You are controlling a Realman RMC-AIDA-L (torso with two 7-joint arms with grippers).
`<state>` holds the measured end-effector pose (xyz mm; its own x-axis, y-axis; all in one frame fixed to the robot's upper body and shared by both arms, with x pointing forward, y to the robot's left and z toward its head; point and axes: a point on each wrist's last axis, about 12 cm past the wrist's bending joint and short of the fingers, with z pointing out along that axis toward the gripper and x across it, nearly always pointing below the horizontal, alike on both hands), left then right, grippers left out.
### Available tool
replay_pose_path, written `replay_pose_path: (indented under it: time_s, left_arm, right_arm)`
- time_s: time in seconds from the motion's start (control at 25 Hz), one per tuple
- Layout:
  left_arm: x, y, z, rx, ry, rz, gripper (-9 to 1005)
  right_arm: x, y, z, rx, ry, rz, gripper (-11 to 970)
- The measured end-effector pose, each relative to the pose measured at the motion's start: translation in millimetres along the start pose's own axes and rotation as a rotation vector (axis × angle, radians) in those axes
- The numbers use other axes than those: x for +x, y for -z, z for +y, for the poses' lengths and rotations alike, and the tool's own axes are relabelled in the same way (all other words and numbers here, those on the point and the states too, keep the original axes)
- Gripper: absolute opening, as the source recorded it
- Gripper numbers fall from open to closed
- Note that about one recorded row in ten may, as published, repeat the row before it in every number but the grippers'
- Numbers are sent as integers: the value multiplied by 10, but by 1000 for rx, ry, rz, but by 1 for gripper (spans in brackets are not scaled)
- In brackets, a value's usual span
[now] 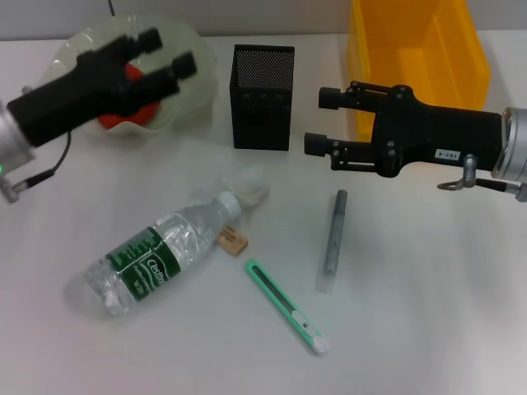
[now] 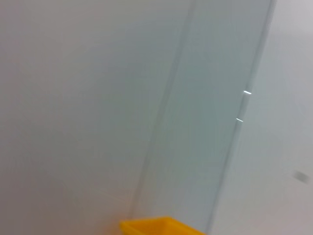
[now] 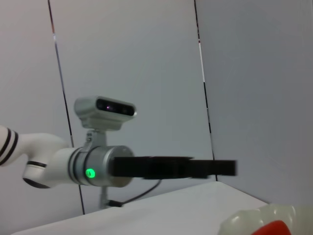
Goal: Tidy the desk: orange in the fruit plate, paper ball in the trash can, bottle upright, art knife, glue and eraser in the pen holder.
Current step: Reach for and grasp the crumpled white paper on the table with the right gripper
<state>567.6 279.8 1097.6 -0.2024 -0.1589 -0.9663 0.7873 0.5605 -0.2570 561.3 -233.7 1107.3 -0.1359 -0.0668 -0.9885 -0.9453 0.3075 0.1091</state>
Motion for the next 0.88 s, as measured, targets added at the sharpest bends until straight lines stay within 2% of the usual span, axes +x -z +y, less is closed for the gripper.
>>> replay_pose_path:
  time_s: [0.08,0.32,0.36,0.68,0.8,0.88]
  left_arm:
    - [22,235,-30,54,14,57,849]
    - [31,434,-88,125,3,101,849]
    - [18,483,-118,164,-12,125,849]
    - [21,513,-180,246,-32,187,848]
    - [90,512,-219,272,-50,227,848]
    - [98,512,-222,273,-55,230,848]
  right_arm:
    - [7,14,-18,15,-12,6,799]
    - [-15,27,-48,17,-50,31,816]
    - [-29,31,-57,18,-50,34,818]
    - [-80,36,-86,11,-47,63,828]
    - [-176,23,-138,11,-53,84,827]
    - [-317,-35,-208,-13,-67,159,827]
